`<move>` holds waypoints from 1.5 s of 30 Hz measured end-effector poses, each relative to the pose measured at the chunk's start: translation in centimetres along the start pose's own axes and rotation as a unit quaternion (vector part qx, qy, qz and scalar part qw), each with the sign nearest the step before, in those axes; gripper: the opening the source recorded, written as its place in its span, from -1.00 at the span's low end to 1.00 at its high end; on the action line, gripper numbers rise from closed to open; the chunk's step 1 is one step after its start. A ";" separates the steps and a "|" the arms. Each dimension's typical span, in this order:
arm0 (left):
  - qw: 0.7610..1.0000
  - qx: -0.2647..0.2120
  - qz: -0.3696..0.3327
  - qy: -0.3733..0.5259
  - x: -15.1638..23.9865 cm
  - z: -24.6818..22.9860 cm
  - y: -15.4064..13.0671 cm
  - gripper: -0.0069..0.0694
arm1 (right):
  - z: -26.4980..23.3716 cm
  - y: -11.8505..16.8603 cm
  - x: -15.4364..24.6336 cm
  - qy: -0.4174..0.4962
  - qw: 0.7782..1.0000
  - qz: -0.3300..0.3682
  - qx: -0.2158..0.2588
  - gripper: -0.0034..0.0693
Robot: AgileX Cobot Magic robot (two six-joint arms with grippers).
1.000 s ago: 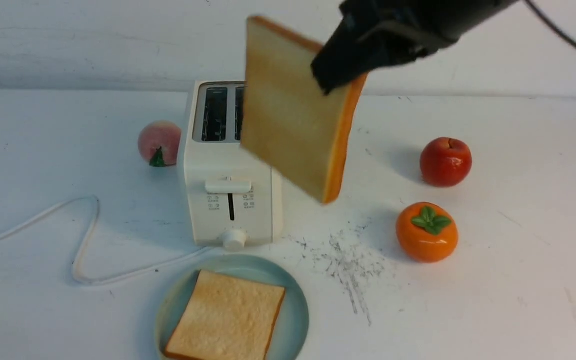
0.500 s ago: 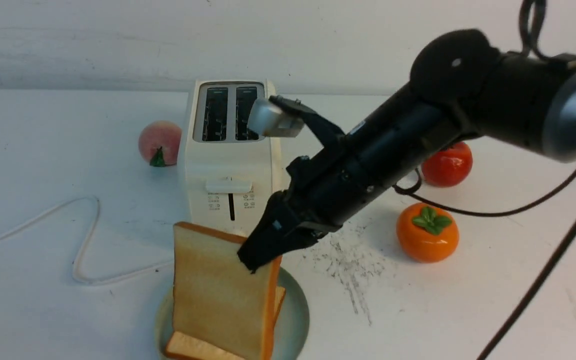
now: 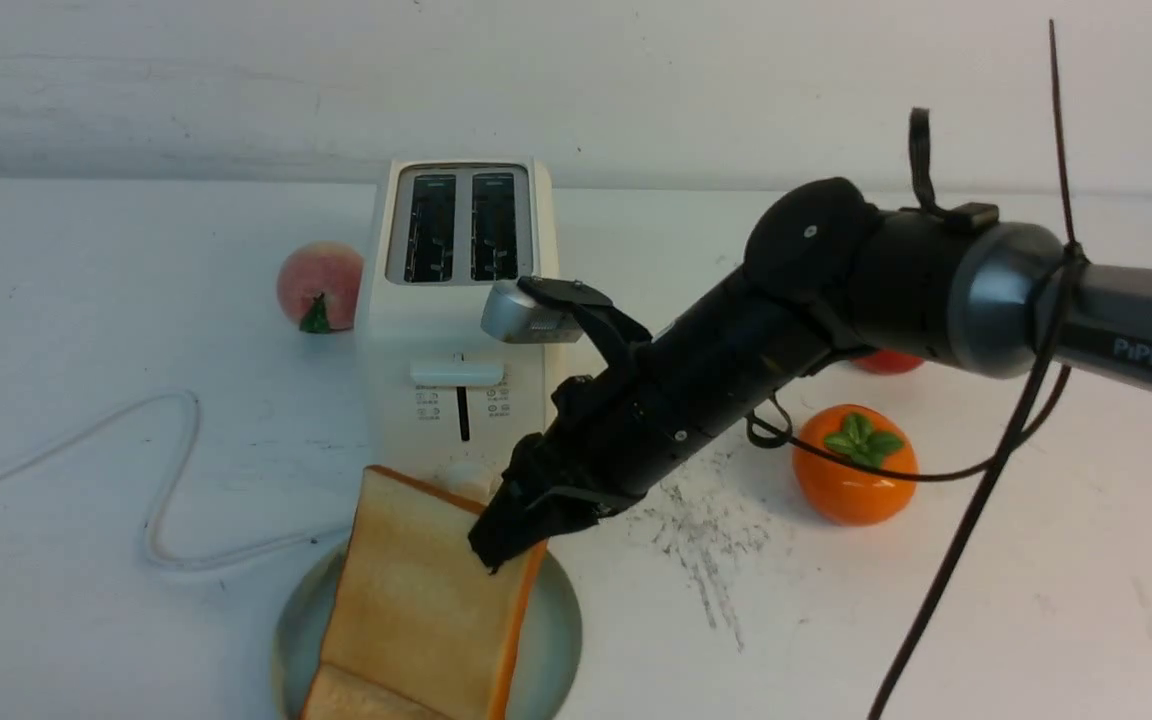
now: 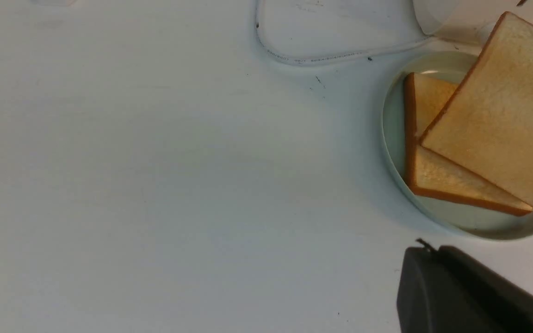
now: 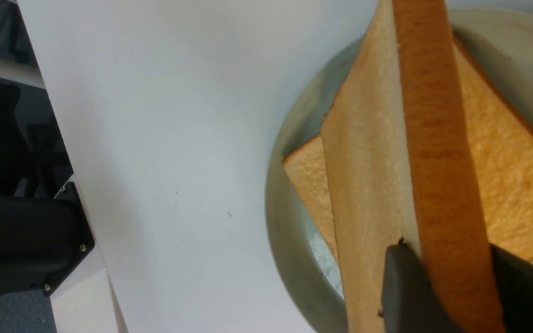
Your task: Take toasted bread from bread machine on white table place on plate.
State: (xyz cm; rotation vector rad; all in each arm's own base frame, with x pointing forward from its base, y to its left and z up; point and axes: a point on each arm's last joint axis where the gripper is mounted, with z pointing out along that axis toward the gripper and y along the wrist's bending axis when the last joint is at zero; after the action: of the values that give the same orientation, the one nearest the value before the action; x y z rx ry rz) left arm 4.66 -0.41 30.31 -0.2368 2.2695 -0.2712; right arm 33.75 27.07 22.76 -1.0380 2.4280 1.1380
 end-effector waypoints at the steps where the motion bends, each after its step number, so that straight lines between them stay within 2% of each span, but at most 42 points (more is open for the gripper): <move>1: 1.000 0.001 0.000 -0.001 0.0 0.0 0.0 -0.86 | 0.0 0.0 0.0 0.000 1.000 0.002 0.000 -0.24; 4: 1.000 0.004 0.000 -0.007 -0.1 0.0 -0.1 -0.86 | 0.1 -0.1 0.1 0.002 1.000 0.012 0.001 0.08; 10: 1.000 0.006 0.000 -0.011 -0.2 0.0 -0.1 -0.86 | -0.6 -0.4 0.0 0.011 1.000 -0.002 0.020 0.59; 13: 1.000 0.006 0.000 -0.011 -0.2 0.0 -0.1 -0.86 | -2.8 -0.3 -0.8 0.006 0.999 -0.019 0.046 0.71; 17: 1.000 0.004 0.005 -0.007 -0.1 0.0 -0.1 -0.86 | -6.7 0.1 -1.7 -0.004 0.995 -0.022 0.094 0.70; 23: 1.000 0.011 0.008 -0.012 -0.2 0.0 -0.2 -0.86 | -14.8 2.7 -2.0 -0.020 0.987 0.033 0.155 0.46; 25: 0.999 0.026 0.003 -0.025 -0.4 0.0 -0.5 -0.86 | -19.6 4.6 -1.5 -0.067 0.976 0.058 0.199 0.15; 26: 0.999 0.027 0.003 -0.026 -0.4 0.0 -0.5 -0.86 | -20.0 4.8 -1.5 -0.072 0.975 0.057 0.201 0.12; 27: 0.999 0.032 0.002 -0.032 -0.6 0.0 -0.6 -0.86 | -21.5 5.6 -1.1 -0.086 0.970 0.060 0.219 -0.01; 28: 0.998 0.046 -0.002 -0.048 -0.9 0.0 -0.8 -0.86 | -24.4 7.3 -0.2 -0.115 0.959 0.055 0.253 -0.30; 30: 0.996 0.059 -0.004 -0.067 -1.2 -0.1 -1.1 -0.86 | -27.6 9.9 1.3 -0.146 0.944 0.040 0.294 -0.69; 31: 0.996 0.061 -0.004 -0.069 -1.2 -0.1 -1.1 -0.86 | -27.9 10.2 1.5 -0.150 0.942 0.038 0.298 -0.75; 32: 0.994 0.070 -0.006 -0.083 -1.5 -0.2 -1.2 -0.86 | -30.4 12.8 3.0 -0.183 0.927 0.028 0.326 -0.91; 33: 0.994 0.071 -0.006 -0.085 -1.5 -0.2 -1.3 -0.86 | -30.4 12.8 3.1 -0.182 0.926 0.028 0.328 -0.91; 34: 0.992 0.081 -0.009 -0.098 -1.8 -0.3 -1.4 -0.86 | -32.7 15.8 5.0 -0.221 0.908 0.022 0.354 -0.95; 36: 0.990 0.088 -0.010 -0.108 -1.9 -0.3 -1.6 -0.86 | -34.3 18.3 6.8 -0.253 0.894 0.015 0.369 -0.95; 39: 0.988 0.096 -0.011 -0.122 -2.2 -0.4 -1.7 -0.86 | -36.3 22.7 11.6 -0.312 0.866 0.013 0.391 -0.95; 40: 0.988 0.096 -0.011 -0.123 -2.2 -0.4 -1.7 -0.86 | -36.2 22.6 11.6 -0.309 0.867 0.015 0.390 -0.95; 41: 0.987 0.099 -0.011 -0.127 -2.3 -0.4 -1.7 -0.86 | -36.3 24.0 14.2 -0.327 0.857 0.012 0.397 -0.94; 43: 0.986 0.100 -0.011 -0.130 -2.3 -0.4 -1.8 -0.86 | -35.9 24.2 15.8 -0.338 0.852 0.012 0.400 -0.94; 45: 0.986 0.102 -0.012 -0.132 -2.4 -0.5 -1.8 -0.86 | -34.5 24.3 19.8 -0.374 0.832 0.000 0.409 -0.94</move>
State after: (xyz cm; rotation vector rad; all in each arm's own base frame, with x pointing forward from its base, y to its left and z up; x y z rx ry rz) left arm 5.99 -1.46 32.79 -0.1812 1.9619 -0.4535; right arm 4.68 1.97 49.14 -0.2268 1.8945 0.2764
